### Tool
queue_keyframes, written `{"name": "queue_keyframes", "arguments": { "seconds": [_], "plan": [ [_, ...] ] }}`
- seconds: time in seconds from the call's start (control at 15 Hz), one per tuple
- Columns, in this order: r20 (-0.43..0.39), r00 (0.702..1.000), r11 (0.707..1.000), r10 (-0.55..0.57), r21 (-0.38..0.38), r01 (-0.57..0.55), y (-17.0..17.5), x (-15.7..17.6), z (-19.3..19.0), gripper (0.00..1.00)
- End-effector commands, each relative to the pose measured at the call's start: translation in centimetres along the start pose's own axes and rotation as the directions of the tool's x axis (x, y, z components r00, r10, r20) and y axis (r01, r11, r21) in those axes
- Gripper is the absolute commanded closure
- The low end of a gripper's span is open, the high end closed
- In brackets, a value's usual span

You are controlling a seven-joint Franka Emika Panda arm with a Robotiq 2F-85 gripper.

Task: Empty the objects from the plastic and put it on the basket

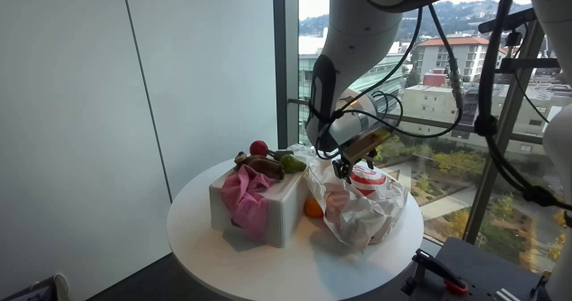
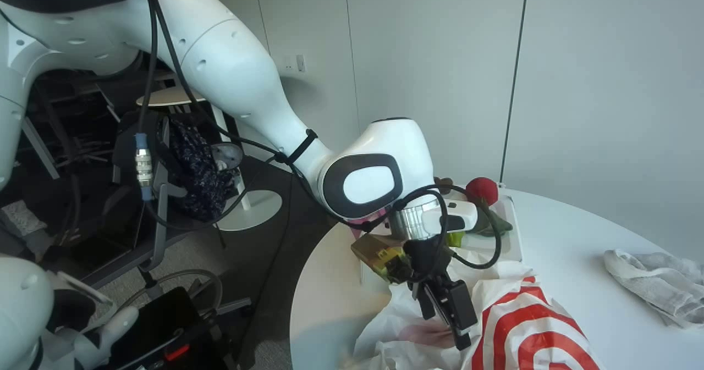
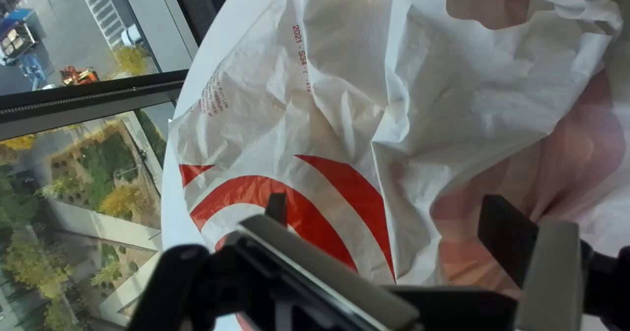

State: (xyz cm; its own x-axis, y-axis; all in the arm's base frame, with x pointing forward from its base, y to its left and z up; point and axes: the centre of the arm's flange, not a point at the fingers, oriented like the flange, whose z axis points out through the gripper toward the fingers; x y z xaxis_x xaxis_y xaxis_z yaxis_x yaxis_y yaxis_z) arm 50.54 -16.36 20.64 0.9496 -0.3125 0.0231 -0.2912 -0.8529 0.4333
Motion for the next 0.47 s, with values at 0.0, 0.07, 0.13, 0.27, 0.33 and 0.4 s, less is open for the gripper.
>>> {"name": "queue_keyframes", "arguments": {
  "seconds": [0.0, 0.07, 0.13, 0.27, 0.33, 0.4],
  "plan": [
    [0.072, 0.994, 0.996, -0.085, 0.014, 0.084, -2.1, -1.3, -0.7, 0.0],
    [0.08, 0.992, 0.995, -0.101, 0.016, 0.1, -2.7, -1.4, -0.7, 0.0],
    [0.088, 0.99, 0.994, -0.112, 0.021, 0.111, -3.1, -1.4, -0.8, 0.0],
    [0.107, 0.987, 0.992, -0.12, 0.042, 0.116, -3.5, -1.5, -0.9, 0.0],
    [0.113, 0.986, 0.992, -0.119, 0.05, 0.114, -3.5, -1.6, -0.9, 0.0],
    [0.117, 0.986, 0.992, -0.12, 0.061, 0.113, -3.3, -1.7, -1.1, 0.0]
  ]
}}
